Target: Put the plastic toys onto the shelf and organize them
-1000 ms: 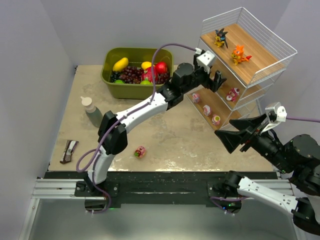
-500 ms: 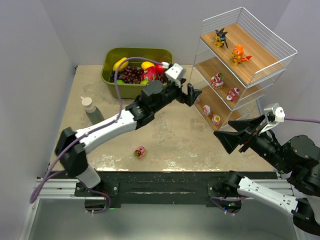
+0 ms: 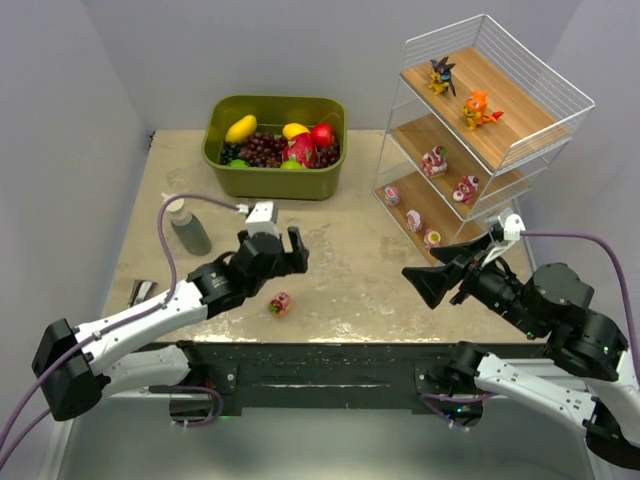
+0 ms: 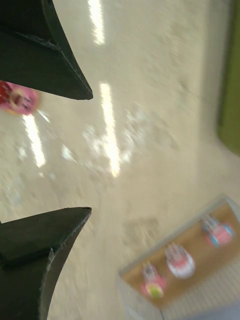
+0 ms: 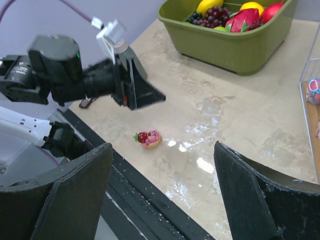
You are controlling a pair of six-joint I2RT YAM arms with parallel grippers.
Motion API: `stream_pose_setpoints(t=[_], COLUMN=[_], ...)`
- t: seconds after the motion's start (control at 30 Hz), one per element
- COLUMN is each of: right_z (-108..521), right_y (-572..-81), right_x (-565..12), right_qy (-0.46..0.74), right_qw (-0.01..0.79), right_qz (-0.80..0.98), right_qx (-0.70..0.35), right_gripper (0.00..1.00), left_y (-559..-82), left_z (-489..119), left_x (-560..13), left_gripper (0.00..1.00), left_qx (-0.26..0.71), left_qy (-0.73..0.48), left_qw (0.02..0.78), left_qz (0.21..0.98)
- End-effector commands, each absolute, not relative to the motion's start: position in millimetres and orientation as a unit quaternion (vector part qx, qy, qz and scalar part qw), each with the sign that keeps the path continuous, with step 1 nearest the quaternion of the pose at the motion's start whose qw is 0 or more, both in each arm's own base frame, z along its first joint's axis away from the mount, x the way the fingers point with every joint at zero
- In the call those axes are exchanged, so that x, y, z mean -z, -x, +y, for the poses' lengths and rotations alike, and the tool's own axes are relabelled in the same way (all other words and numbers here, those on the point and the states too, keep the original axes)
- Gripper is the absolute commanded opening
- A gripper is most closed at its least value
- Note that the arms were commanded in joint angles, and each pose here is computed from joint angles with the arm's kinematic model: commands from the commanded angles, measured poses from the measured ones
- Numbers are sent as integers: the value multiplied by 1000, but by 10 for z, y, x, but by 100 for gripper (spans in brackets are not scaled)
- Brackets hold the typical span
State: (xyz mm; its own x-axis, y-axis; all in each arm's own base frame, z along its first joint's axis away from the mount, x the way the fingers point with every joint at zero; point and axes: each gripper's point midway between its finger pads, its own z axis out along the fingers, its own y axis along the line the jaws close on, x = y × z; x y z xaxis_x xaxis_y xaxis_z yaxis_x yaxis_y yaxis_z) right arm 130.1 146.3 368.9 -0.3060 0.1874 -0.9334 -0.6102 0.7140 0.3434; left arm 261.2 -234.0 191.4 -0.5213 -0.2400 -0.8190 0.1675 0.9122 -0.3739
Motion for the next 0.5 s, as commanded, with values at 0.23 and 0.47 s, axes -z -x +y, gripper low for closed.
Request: stream_pose_setpoints(t=[0.23,0.47], right_z=[1591,1561], right_y=[-1329,-1318], right_x=[-3704,-3725], right_qy=[145,148], right_qw=[570,572], right_qz=[720,720], right_qx=[-368,-364], right_gripper=[86,86], left_y=[-1851,-1687], left_z=[-1850,-1834], left_x=[-805,-512], left_gripper=[82,70], left_qx=[140,117], left_qy=[97,101], left_qw=[373,343], left_qz=[912,926])
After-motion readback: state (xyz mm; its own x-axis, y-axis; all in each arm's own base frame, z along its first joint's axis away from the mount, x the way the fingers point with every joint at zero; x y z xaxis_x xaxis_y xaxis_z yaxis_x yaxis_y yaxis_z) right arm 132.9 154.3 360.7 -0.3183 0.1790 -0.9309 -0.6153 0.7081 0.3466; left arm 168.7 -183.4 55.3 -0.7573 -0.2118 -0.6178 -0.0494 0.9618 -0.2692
